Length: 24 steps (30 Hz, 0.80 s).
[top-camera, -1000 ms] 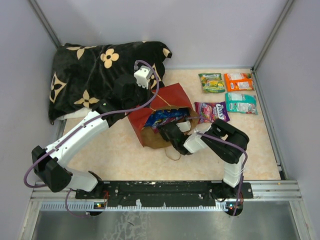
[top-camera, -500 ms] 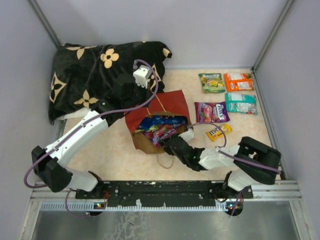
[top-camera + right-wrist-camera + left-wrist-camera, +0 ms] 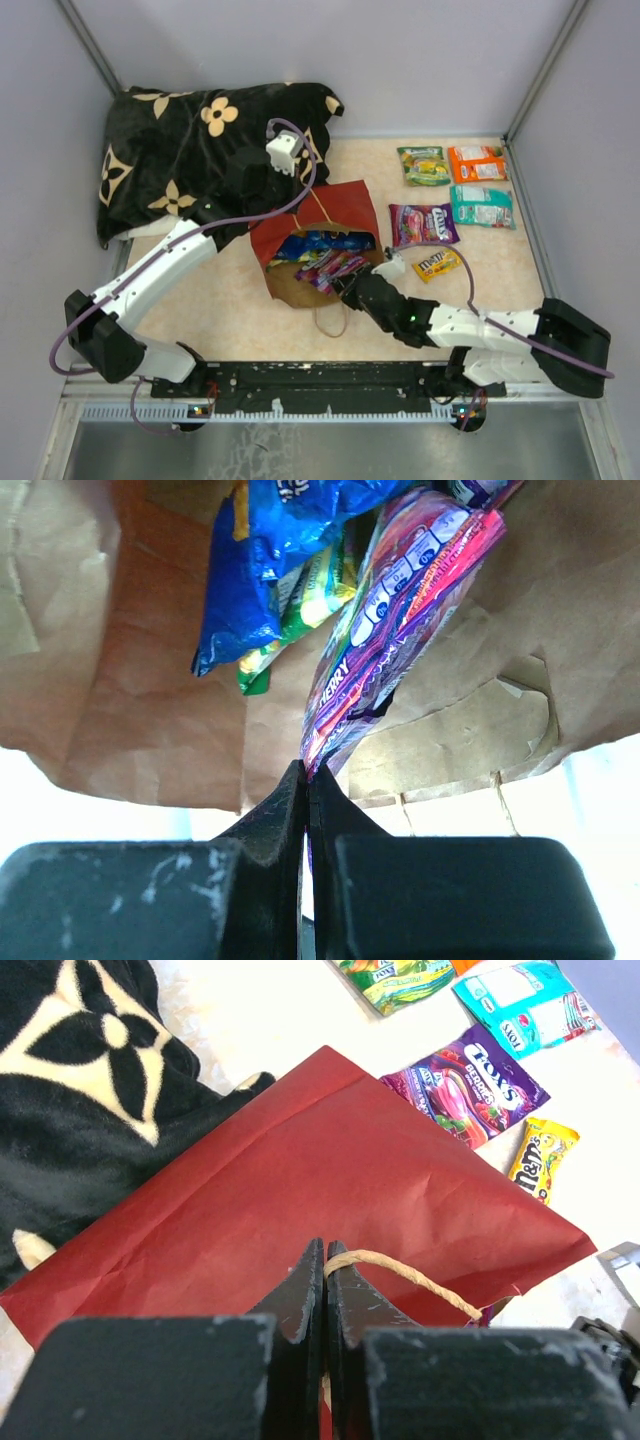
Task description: Take the snacks out of the paper bag
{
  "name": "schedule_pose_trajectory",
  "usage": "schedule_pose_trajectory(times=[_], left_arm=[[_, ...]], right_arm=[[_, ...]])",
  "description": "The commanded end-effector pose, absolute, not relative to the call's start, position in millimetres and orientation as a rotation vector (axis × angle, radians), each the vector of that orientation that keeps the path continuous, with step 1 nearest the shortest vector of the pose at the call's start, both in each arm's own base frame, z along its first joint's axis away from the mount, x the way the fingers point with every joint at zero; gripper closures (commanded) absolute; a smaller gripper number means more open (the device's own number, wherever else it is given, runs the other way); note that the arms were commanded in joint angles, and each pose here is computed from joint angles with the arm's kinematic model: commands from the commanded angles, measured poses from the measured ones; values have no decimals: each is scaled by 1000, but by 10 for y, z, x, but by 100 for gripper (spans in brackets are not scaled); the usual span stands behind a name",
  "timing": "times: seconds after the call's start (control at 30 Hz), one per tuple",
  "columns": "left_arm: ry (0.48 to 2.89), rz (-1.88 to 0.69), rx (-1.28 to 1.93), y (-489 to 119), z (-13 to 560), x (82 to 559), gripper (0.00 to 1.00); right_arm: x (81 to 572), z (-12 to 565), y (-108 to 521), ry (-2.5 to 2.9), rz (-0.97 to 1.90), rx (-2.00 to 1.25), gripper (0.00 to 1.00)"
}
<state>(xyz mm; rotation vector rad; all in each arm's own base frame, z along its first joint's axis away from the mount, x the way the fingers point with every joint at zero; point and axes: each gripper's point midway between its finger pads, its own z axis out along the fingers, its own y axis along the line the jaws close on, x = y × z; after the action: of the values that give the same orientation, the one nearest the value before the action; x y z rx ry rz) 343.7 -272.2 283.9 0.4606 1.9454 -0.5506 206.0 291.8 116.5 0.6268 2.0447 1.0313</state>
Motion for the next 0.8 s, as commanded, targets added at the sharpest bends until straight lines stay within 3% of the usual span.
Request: schedule_pose_trajectory(times=[0.0, 0.37, 0.77], left_arm=[[1915, -548, 432, -2689, 2943, 3512, 100], [1908, -536, 424, -2646, 2975, 3518, 100], [1911, -528, 422, -2638, 2967, 3525, 100]], right_arm=[[2111, 1435, 2768, 1936, 1005, 626, 100], [2088, 1332, 2727, 1962, 963, 617, 100], [1902, 1865, 2587, 1863, 943, 532, 100]])
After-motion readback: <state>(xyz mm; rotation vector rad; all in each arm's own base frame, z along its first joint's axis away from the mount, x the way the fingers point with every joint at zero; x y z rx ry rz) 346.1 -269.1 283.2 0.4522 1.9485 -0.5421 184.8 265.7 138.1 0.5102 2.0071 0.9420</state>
